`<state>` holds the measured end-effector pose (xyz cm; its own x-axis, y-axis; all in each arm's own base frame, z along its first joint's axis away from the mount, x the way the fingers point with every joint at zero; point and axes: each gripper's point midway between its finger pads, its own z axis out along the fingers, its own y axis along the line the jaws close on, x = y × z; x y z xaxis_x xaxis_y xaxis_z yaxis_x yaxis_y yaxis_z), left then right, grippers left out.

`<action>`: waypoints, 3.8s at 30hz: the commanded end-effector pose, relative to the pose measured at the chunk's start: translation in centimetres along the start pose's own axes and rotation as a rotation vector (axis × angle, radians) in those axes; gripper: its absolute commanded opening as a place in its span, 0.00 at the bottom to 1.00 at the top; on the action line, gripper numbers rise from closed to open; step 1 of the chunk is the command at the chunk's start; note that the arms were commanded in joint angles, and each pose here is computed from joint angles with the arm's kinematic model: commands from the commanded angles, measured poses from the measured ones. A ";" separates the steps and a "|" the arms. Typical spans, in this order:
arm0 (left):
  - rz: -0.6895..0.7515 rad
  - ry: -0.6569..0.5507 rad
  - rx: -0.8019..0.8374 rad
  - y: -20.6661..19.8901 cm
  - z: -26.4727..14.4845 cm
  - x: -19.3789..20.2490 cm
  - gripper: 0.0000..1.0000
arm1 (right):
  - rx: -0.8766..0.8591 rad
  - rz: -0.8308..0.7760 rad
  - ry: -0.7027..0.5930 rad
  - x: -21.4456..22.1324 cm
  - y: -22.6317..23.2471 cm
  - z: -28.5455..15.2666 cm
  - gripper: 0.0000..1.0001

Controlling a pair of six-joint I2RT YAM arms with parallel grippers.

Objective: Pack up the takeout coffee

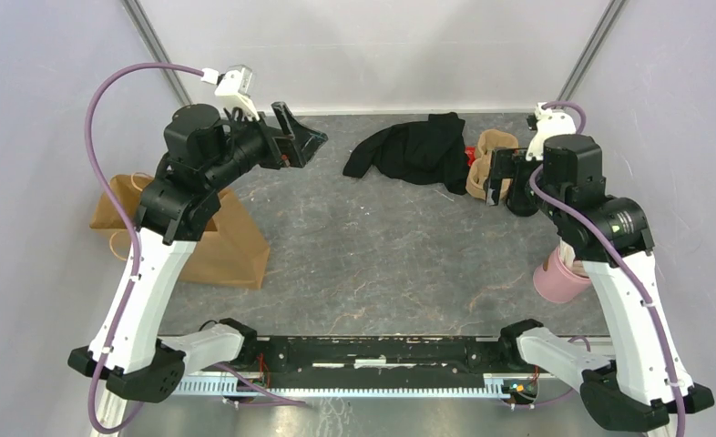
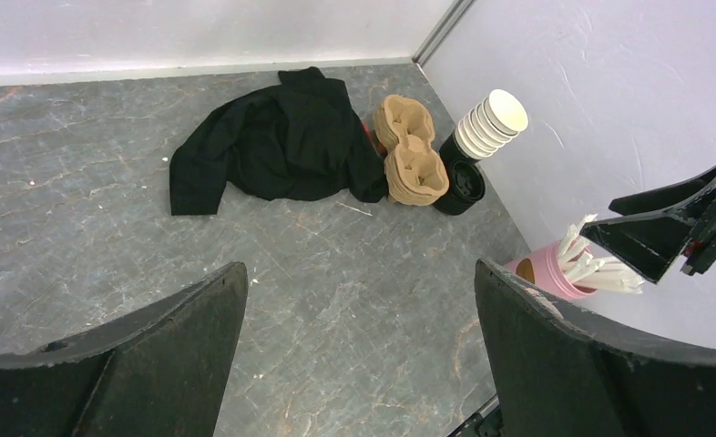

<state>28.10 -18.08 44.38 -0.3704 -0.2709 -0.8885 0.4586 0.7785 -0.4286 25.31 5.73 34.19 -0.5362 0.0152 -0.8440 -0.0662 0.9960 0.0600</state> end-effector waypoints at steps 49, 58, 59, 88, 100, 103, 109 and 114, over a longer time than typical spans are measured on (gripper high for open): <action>0.274 0.113 0.017 -2.1 5.2 2.8 1.00 | 0.302 0.233 0.025 -0.5 -15.8 18.6 0.67; 0.382 0.122 -0.004 -2.8 5.4 3.9 1.00 | 0.364 0.155 -0.078 -7.2 -18.6 20.0 0.69; 0.385 0.120 -0.012 -2.6 5.4 3.8 1.00 | 0.362 0.152 -0.084 -7.5 -18.7 20.4 0.68; 0.420 0.135 -0.044 -2.0 6.5 3.9 1.00 | 0.362 0.205 0.029 -3.7 -21.0 25.9 0.30; 0.416 0.130 -0.032 -2.2 6.3 3.8 1.00 | 0.351 0.207 0.041 -3.2 -20.7 25.9 0.19; 0.416 0.130 -0.031 -2.3 6.3 3.8 1.00 | 0.350 0.207 0.041 -3.2 -20.7 25.9 0.19; 0.418 0.127 -0.034 -2.2 6.2 3.6 1.00 | 0.348 0.206 0.047 -3.0 -20.6 25.9 0.12; 0.418 0.127 -0.032 -2.3 6.2 3.7 1.00 | 0.348 0.208 0.047 -2.9 -20.6 25.6 0.07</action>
<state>30.82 -24.60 38.67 -0.3242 0.1491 -0.9342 0.5523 0.8315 -0.0590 49.91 -12.48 20.95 -0.5683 0.2212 -0.7925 0.3308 0.9433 0.0261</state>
